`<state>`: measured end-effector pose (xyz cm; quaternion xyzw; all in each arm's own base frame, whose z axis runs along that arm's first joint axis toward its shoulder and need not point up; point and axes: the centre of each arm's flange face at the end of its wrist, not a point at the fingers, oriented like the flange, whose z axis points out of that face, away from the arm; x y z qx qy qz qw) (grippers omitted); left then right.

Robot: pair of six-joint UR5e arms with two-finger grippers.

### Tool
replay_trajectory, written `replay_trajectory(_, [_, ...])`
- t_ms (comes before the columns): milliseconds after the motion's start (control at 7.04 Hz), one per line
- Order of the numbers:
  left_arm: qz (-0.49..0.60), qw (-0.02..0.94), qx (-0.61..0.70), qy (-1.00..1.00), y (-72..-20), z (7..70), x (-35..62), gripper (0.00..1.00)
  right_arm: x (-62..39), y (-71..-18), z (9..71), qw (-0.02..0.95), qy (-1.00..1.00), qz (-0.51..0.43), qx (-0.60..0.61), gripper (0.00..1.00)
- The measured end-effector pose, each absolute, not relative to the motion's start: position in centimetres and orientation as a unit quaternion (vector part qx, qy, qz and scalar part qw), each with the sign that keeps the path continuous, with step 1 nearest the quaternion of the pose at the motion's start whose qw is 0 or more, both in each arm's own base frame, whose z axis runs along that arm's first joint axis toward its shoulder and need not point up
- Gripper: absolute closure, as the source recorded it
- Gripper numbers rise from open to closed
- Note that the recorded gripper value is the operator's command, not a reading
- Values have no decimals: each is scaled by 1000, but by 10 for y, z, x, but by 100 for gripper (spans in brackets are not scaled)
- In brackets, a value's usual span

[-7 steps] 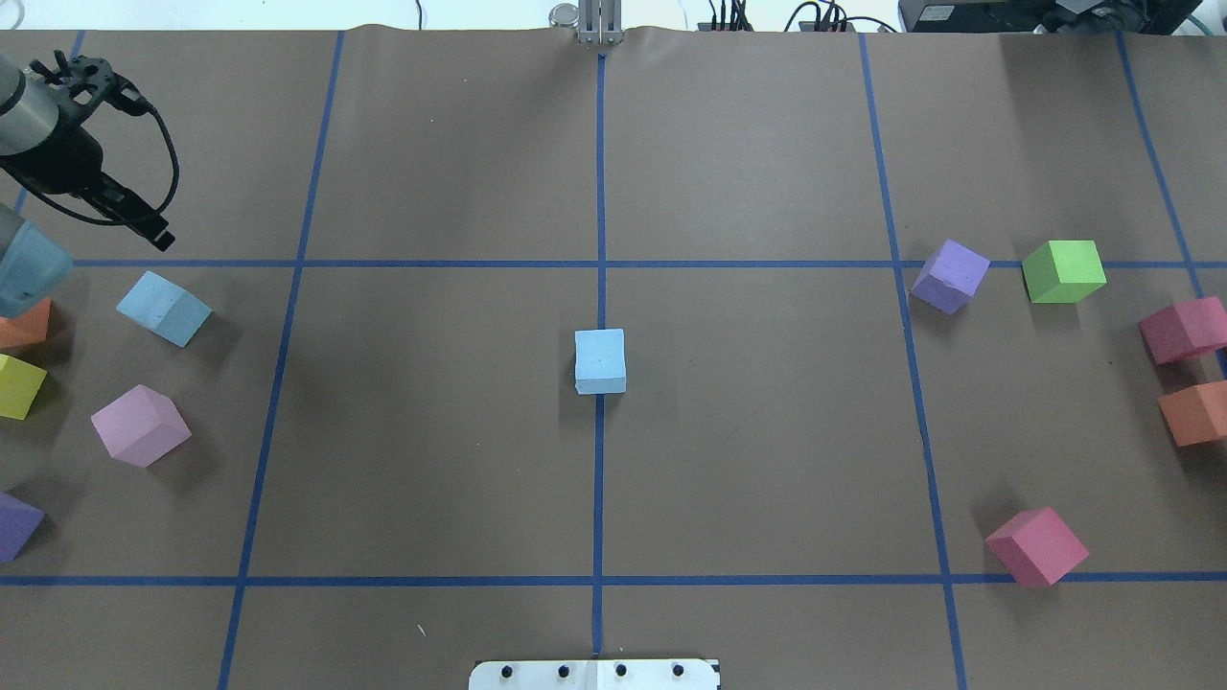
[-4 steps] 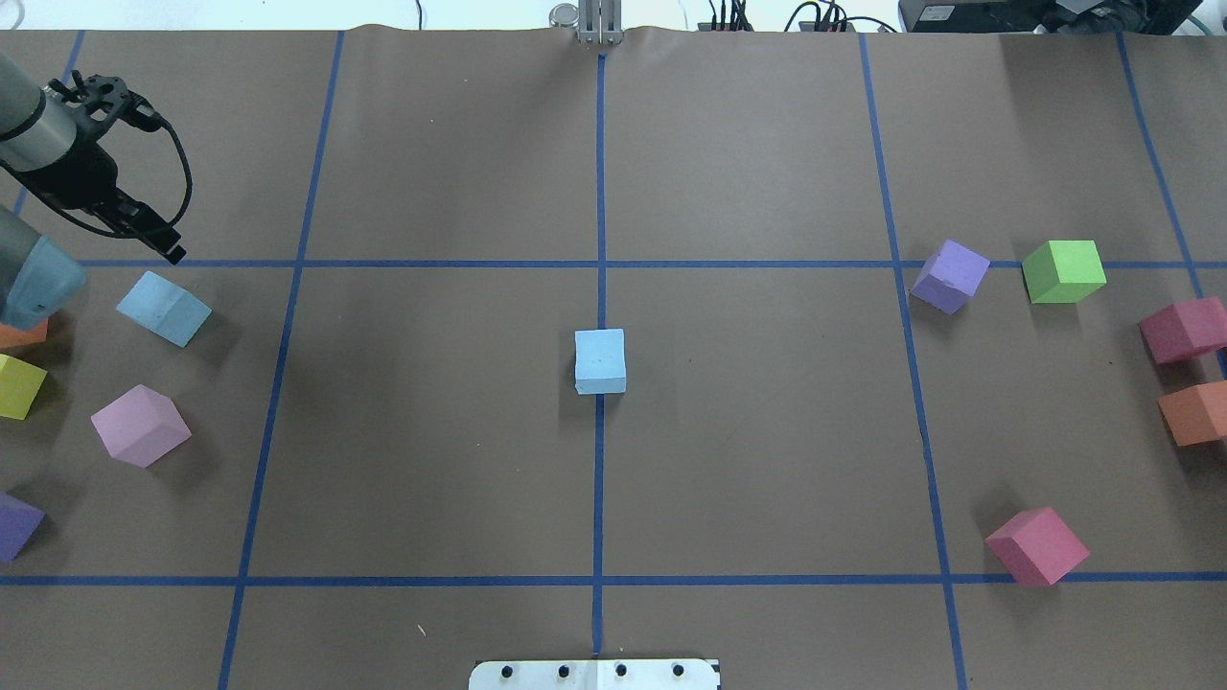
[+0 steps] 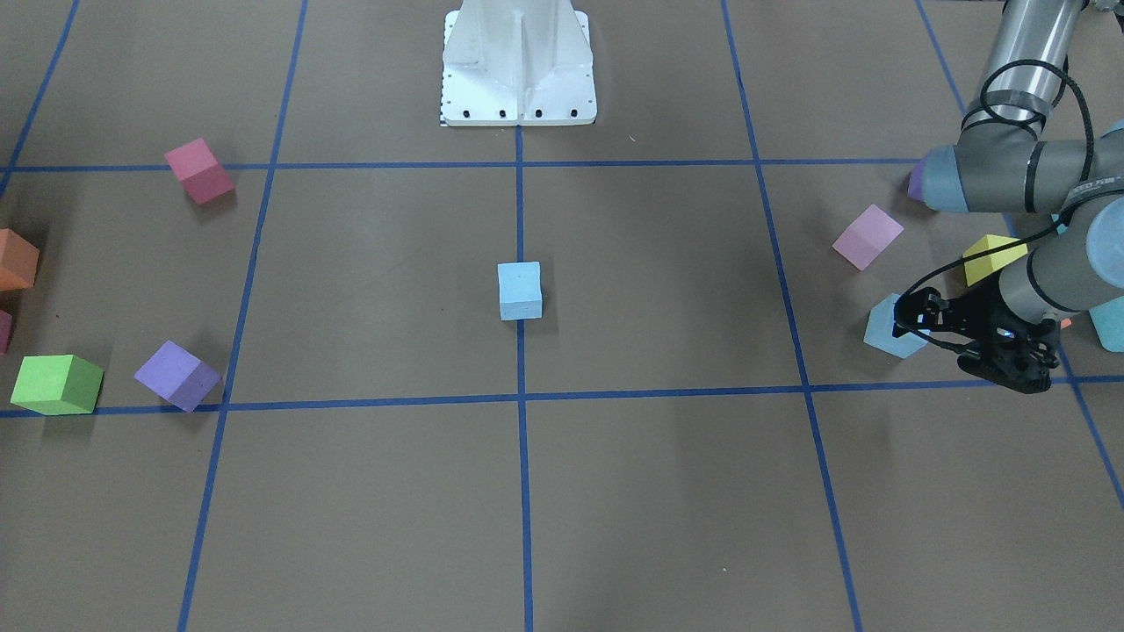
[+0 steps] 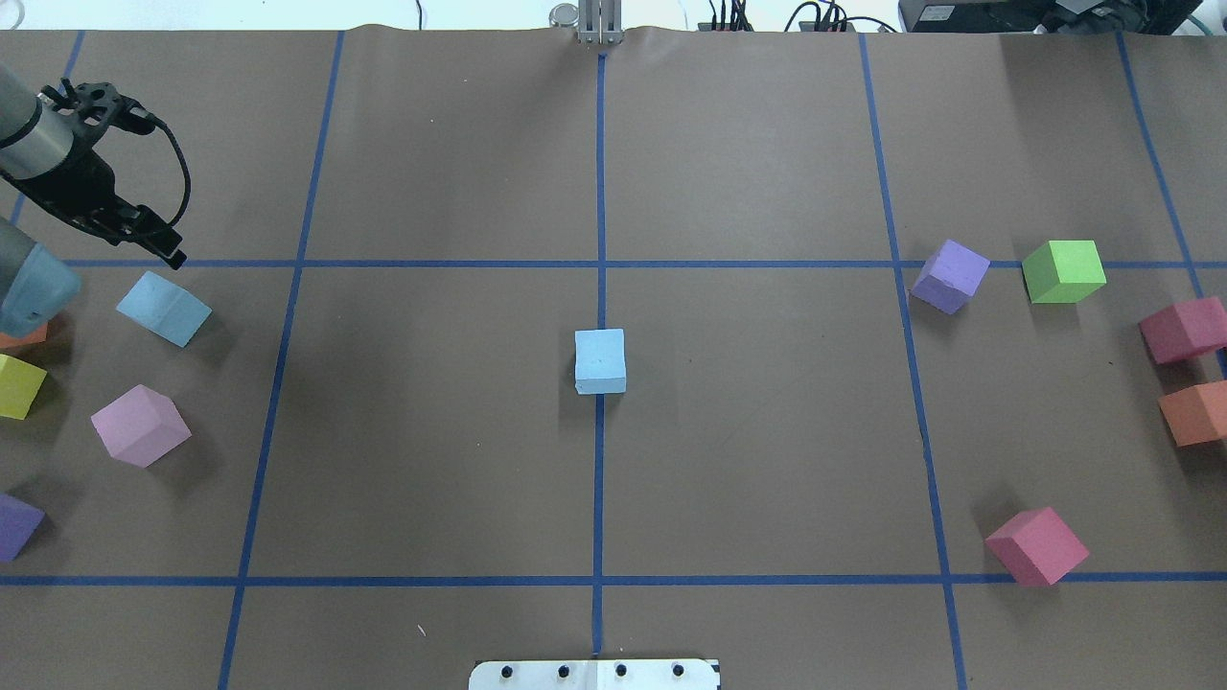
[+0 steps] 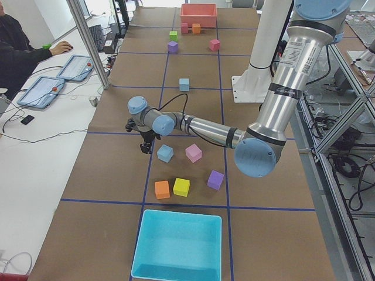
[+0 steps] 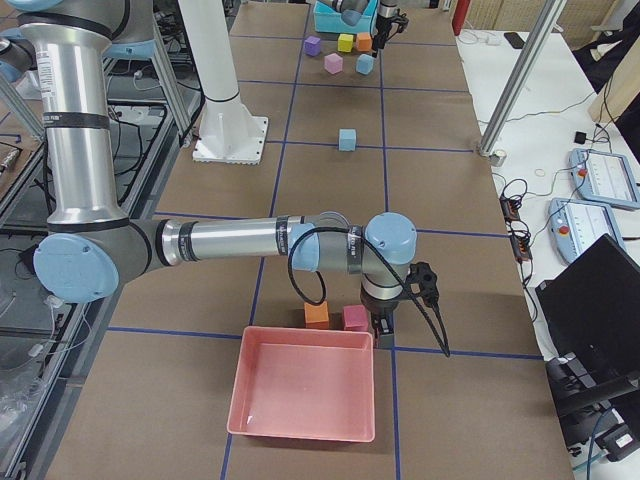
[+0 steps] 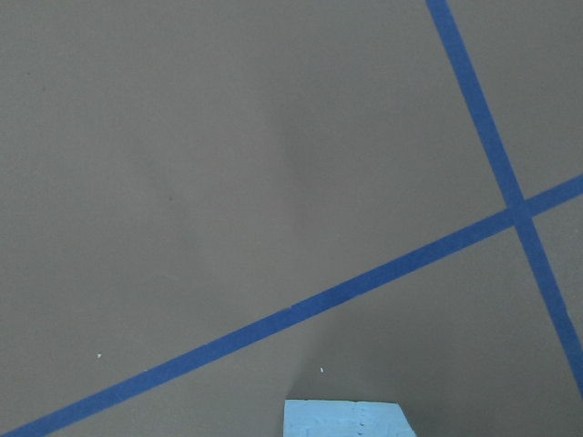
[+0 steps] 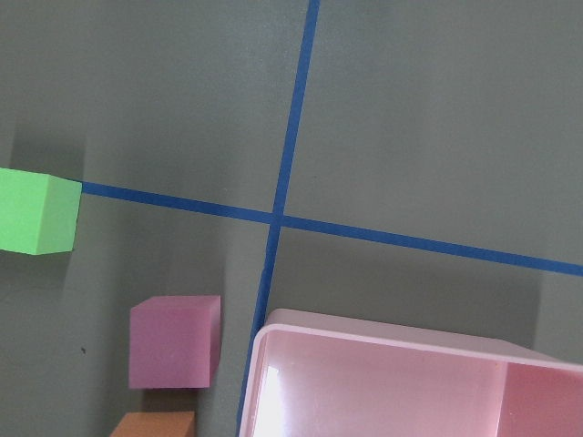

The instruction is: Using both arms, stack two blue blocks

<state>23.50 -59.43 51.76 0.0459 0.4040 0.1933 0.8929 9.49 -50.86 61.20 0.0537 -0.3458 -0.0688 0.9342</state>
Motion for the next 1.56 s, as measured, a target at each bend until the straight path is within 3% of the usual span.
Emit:
replay_trajectory(710, [241, 875, 81, 412, -562, 540, 265, 2, 96, -512, 608, 934, -346, -67, 56, 0])
replay_trajectory(1563, [241, 882, 88, 396, -559, 552, 263, 3, 96, -514, 606, 934, -345, -65, 57, 0])
